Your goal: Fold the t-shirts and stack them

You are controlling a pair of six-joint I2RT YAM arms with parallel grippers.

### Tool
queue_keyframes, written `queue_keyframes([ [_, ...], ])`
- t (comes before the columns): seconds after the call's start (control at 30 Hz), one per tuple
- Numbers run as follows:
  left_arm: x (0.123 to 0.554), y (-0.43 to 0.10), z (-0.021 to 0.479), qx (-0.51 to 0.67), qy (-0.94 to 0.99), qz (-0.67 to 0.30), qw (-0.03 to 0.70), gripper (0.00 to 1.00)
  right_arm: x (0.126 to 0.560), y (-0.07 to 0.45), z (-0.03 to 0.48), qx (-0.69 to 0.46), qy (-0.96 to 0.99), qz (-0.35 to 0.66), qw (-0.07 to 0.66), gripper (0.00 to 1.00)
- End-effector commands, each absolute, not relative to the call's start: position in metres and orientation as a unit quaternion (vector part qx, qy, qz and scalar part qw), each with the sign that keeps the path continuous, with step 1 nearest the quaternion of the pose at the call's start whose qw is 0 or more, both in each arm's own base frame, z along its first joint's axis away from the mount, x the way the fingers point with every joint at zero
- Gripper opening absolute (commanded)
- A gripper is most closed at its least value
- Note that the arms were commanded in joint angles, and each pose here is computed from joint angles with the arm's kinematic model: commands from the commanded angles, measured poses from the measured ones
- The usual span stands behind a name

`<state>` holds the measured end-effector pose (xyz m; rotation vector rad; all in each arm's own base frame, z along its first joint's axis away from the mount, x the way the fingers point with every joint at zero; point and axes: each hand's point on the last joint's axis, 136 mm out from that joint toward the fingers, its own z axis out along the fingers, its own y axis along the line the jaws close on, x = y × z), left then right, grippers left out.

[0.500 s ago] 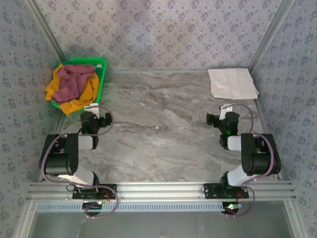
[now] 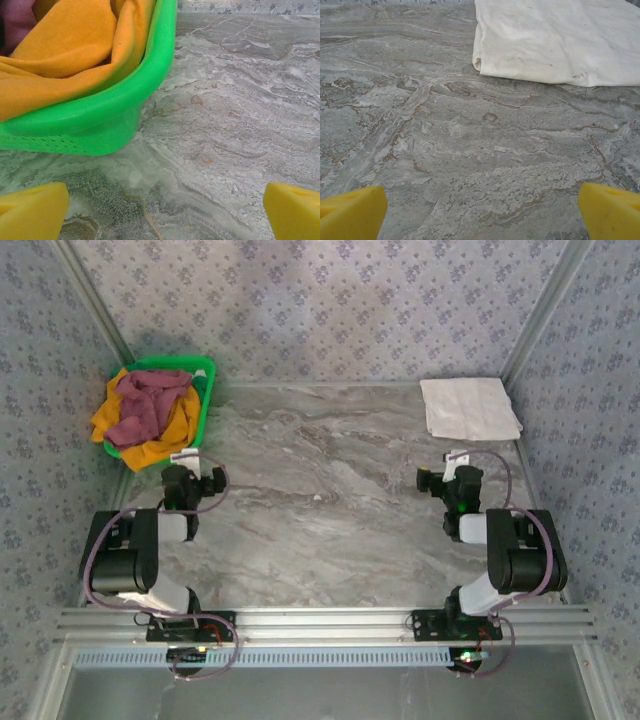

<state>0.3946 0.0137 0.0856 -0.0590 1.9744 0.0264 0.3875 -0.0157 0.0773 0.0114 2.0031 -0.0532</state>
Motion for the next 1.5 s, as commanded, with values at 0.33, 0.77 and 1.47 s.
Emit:
queue_keyframes([
  [0.33, 0.398, 0.013, 0.091, -0.025, 0.829, 0.001, 0.558, 1.00, 0.394, -0.016, 0.091, 0.009, 0.831, -0.012, 0.556, 1.00],
  [0.77, 0.451, 0.022, 0.265, -0.095, 0.840, -0.018, 0.534, 1.00, 0.408, 0.043, 0.246, -0.024, 0.822, 0.026, 0.568, 1.00],
  [1.47, 0.574, 0.087, 0.240, -0.175, 0.876, 0.091, 0.440, 0.91, 0.433, 0.093, 0.220, -0.071, 0.858, 0.042, 0.508, 1.00],
])
